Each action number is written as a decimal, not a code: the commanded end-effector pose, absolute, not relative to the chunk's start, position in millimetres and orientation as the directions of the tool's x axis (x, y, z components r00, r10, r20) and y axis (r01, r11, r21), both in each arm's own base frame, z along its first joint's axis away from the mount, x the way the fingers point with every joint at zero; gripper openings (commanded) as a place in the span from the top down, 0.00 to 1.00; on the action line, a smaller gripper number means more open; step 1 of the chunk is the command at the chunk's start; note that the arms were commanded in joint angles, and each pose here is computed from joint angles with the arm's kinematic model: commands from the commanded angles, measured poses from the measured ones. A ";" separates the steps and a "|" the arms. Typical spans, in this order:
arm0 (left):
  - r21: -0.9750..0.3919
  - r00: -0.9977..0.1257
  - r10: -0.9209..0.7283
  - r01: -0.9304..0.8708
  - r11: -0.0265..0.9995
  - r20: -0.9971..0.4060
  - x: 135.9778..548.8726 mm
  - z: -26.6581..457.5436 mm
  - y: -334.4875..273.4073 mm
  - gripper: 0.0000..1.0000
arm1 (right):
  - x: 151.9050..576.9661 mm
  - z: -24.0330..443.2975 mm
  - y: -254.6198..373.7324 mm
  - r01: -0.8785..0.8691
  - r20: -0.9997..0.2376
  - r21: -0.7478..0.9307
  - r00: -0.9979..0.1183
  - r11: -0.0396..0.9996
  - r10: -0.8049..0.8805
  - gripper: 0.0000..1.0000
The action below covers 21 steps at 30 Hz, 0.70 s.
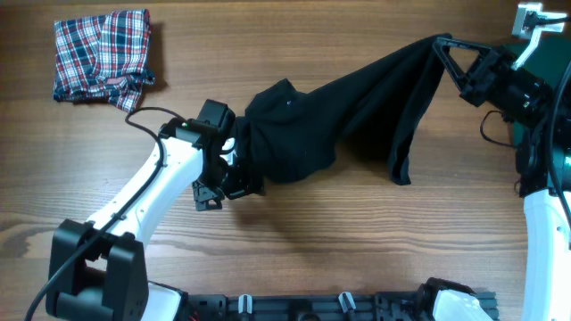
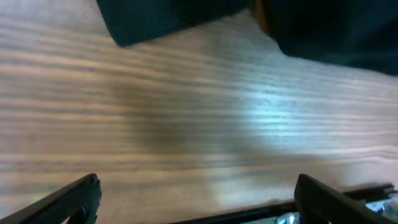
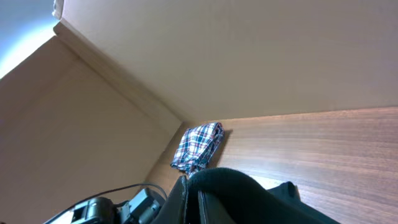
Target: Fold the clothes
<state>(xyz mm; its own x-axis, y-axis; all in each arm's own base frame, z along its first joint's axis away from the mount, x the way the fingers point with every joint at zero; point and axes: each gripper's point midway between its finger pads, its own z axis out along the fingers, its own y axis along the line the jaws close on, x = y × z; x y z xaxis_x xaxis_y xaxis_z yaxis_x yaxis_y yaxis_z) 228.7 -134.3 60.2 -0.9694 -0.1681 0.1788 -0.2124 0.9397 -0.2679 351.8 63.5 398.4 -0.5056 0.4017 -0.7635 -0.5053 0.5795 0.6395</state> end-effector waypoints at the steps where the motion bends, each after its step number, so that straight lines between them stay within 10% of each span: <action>1: -0.246 -0.973 -0.201 -0.223 0.943 0.111 245.6 52.0 -128.5 0.00 | 346.1 411.4 65.7 -0.545 -0.792 0.607 -0.478 0.579 0.379 0.96; 21: -0.223 -0.977 -0.190 -0.206 0.953 0.092 274.4 2.8 -132.6 0.00 | 331.2 434.4 77.4 -0.653 -0.818 0.575 -0.458 0.493 0.347 0.96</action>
